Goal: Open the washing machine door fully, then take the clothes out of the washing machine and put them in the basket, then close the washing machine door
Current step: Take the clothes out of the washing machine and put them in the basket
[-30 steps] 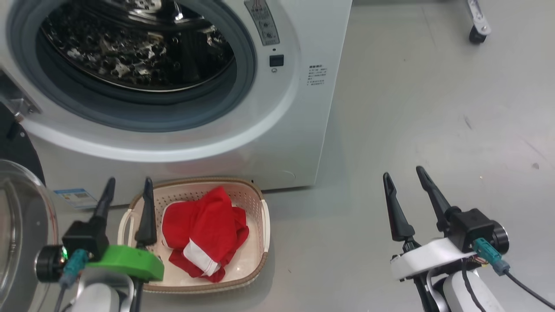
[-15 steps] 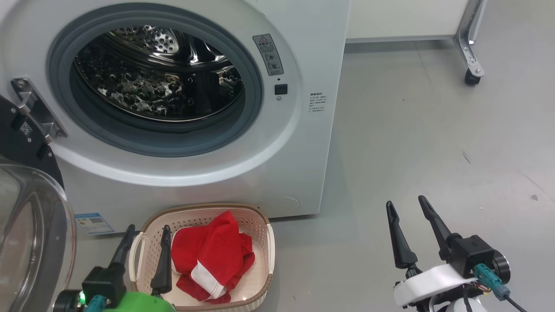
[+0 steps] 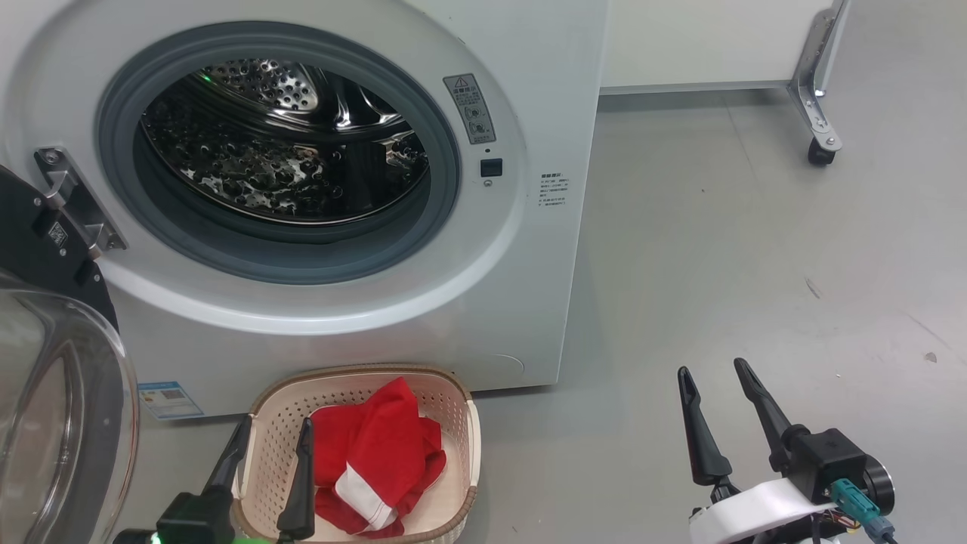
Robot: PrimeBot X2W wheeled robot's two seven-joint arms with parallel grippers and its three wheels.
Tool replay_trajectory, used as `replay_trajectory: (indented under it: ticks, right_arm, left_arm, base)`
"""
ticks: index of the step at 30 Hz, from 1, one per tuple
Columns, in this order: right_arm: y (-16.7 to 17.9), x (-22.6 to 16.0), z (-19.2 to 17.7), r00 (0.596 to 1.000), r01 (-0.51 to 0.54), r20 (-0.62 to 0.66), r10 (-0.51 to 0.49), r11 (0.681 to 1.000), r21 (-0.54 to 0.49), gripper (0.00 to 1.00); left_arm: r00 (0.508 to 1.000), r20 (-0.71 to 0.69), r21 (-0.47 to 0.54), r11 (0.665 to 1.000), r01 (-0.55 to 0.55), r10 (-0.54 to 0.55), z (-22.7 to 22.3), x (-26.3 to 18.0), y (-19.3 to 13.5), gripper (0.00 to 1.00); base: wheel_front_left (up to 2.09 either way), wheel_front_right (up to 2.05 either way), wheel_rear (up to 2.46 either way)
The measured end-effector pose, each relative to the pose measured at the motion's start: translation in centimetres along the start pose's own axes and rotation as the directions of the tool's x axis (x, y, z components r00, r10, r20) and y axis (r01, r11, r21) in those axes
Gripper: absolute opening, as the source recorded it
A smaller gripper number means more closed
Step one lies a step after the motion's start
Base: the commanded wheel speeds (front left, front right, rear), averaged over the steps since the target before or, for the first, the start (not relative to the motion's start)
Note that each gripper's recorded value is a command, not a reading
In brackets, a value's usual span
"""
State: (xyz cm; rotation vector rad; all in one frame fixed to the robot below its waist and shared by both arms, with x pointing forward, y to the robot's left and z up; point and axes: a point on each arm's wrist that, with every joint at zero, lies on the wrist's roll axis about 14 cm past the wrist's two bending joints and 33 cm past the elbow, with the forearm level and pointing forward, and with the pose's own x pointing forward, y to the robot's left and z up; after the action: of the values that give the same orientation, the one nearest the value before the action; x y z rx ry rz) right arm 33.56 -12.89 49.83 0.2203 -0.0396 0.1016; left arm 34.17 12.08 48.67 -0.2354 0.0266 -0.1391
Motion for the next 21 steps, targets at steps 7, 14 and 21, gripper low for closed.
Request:
replay_trajectory:
  ticks: [7,14,21]
  right_arm:
    - [-0.1,0.1,0.3,1.0,0.007,0.009,-0.007,1.0,-0.007,1.0]
    - [-0.1,0.1,0.3,1.0,0.008,0.01,-0.008,1.0,-0.007,1.0]
    - [-0.2,0.0,0.4,1.0,0.01,0.013,-0.01,1.0,-0.009,1.0]
  left_arm:
    - [1.0,0.01,-0.002,1.0,-0.006,0.006,0.5,-0.4,-0.2,1.0]
    - [1.0,0.007,0.003,1.0,-0.004,0.004,0.7,-0.6,-0.5,1.0]
    - [1.0,0.018,0.0,1.0,0.001,-0.001,1.3,-0.7,-0.8,1.0]
  base:
    - [0.0,0.0,0.0]
    - [0.0,0.0,0.0]
    - [-0.04,0.04,0.0]
